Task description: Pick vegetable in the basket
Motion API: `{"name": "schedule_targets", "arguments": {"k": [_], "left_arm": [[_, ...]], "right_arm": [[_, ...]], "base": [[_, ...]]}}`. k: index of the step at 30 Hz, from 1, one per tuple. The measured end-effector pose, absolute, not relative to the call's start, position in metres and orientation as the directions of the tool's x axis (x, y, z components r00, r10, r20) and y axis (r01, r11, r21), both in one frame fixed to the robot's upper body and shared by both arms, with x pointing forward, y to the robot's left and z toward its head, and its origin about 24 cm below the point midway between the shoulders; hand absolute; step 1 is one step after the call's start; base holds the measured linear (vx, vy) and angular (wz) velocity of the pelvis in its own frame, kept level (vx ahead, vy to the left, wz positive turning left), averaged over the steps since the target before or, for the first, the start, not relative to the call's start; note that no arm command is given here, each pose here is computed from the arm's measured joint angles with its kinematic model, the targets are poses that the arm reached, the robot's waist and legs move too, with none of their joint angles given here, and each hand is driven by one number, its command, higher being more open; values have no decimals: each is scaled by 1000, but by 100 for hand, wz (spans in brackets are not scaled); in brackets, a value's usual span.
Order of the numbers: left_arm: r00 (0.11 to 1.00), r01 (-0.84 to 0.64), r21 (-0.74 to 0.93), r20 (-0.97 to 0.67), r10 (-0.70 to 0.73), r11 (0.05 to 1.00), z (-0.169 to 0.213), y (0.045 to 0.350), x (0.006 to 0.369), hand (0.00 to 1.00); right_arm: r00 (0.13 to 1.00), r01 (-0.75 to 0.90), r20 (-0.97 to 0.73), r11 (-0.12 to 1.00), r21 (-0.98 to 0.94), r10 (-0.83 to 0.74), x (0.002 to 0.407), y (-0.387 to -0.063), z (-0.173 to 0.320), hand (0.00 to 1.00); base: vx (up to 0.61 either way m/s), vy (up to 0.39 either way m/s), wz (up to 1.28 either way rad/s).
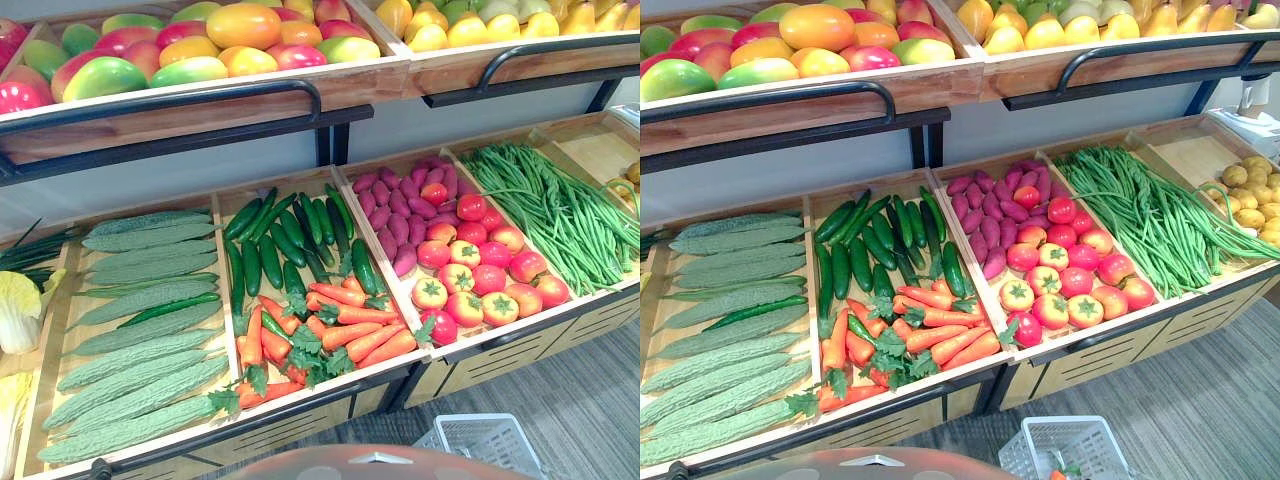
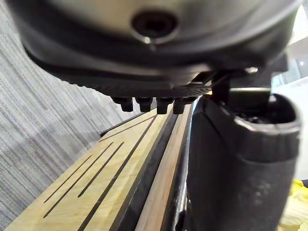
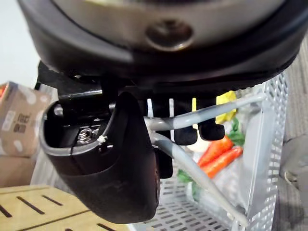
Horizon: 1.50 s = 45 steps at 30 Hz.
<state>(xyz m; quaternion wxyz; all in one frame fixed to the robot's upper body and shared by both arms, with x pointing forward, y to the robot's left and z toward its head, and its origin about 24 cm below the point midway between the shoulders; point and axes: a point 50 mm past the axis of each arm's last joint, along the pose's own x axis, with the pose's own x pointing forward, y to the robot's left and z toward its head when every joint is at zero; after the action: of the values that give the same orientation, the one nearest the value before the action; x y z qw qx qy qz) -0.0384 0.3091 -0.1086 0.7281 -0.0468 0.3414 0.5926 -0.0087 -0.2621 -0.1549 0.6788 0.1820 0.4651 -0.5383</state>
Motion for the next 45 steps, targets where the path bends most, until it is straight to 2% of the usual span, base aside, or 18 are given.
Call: {"name": "schedule_targets", "arguments": {"k": [5, 9, 12, 13, 15, 16, 20, 23, 35, 45], "left_arm": [[133, -910, 243, -596, 792, 336, -111, 312, -38, 100], [182, -887, 240, -603, 777, 394, -109, 316, -39, 100], [182, -883, 248, -602, 777, 399, -108, 320, -39, 100], [177, -891, 241, -597, 782, 386, -108, 321, -37, 100], [88, -933, 236, -581, 809, 271, -109, 323, -38, 100], [8, -953, 244, -569, 822, 178, -108, 326, -41, 100], [-54, -980, 186, -570, 820, 64, -111, 318, -43, 100], [-84, -986, 165, -578, 812, 16, -113, 314, -43, 100], [-168, -984, 154, -592, 788, -94, -120, 299, -35, 100], [-199, -978, 171, -581, 789, -121, -120, 297, -33, 100]], "right_arm": [[68, 844, -845, 482, -235, -531, 2, -254, -158, 0], [119, 779, -854, 581, -236, -507, 9, -247, -159, 0], [144, 749, -860, 622, -229, -490, 13, -243, -160, 0], [146, 746, -862, 626, -227, -486, 13, -242, -161, 0], [140, 747, -865, 625, -227, -482, 12, -241, -161, 0], [133, 751, -867, 620, -228, -481, 11, -241, -162, 0], [96, 774, -870, 586, -240, -484, 6, -241, -163, 0], [89, 783, -867, 573, -243, -490, 10, -241, -163, 0], [91, 773, -863, 582, -254, -498, 19, -239, -164, 0], [77, 787, -866, 563, -252, -495, 18, -237, -164, 0]], "base": [[-10, -9, -7], [-17, 4, -5], [-27, -1, 2], [-14, -9, 18], [19, -2, 19], [32, 8, 13], [93, 21, 15], [49, 16, 6], [4, 0, 5], [0, 0, 0]]}}
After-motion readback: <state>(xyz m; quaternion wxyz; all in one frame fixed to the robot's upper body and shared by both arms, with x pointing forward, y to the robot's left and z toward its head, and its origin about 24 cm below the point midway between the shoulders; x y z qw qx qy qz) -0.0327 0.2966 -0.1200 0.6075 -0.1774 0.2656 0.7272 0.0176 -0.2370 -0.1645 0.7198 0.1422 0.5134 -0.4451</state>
